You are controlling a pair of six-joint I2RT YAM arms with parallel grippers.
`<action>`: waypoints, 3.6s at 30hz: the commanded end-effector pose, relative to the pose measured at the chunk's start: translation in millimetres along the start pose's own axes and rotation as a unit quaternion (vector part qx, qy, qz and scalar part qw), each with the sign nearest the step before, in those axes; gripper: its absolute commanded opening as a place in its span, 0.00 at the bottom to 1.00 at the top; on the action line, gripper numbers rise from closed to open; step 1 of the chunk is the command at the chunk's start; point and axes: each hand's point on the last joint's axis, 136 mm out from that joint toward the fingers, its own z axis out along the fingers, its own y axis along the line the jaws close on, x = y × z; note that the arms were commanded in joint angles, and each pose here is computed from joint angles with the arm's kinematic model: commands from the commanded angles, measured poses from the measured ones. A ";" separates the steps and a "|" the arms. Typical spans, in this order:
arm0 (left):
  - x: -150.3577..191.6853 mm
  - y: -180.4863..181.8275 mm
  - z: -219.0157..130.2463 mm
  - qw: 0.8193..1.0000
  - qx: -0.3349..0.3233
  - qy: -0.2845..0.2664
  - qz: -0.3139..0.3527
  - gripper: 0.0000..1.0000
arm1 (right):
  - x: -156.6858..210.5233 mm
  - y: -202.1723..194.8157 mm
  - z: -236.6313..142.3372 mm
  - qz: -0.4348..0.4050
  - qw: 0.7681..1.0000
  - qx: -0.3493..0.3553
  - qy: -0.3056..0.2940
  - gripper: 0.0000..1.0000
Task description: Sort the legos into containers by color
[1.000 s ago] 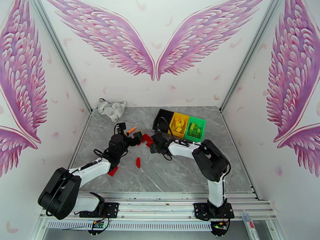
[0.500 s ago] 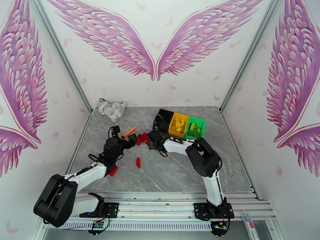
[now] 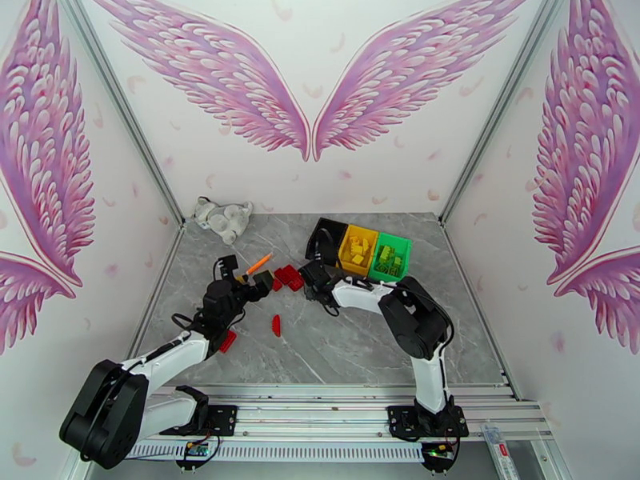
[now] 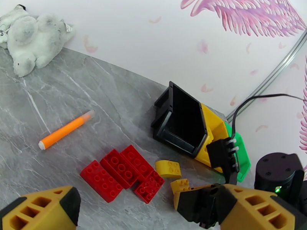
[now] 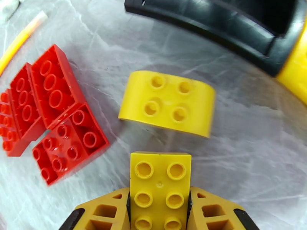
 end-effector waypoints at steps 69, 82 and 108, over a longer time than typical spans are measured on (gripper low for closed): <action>-18.9 -49.2 46.7 0.997 0.062 -0.016 0.036 0.99 | -73.3 26.2 66.1 -0.064 0.997 -0.026 0.022 0.54; -19.2 -48.9 48.5 0.997 0.061 -0.016 0.035 0.99 | -47.1 13.5 53.2 -0.029 0.998 -0.050 0.033 0.54; -13.2 -51.5 55.7 0.997 0.071 -0.004 0.027 0.99 | 16.0 -28.1 2.3 -0.061 0.996 -0.043 0.050 0.83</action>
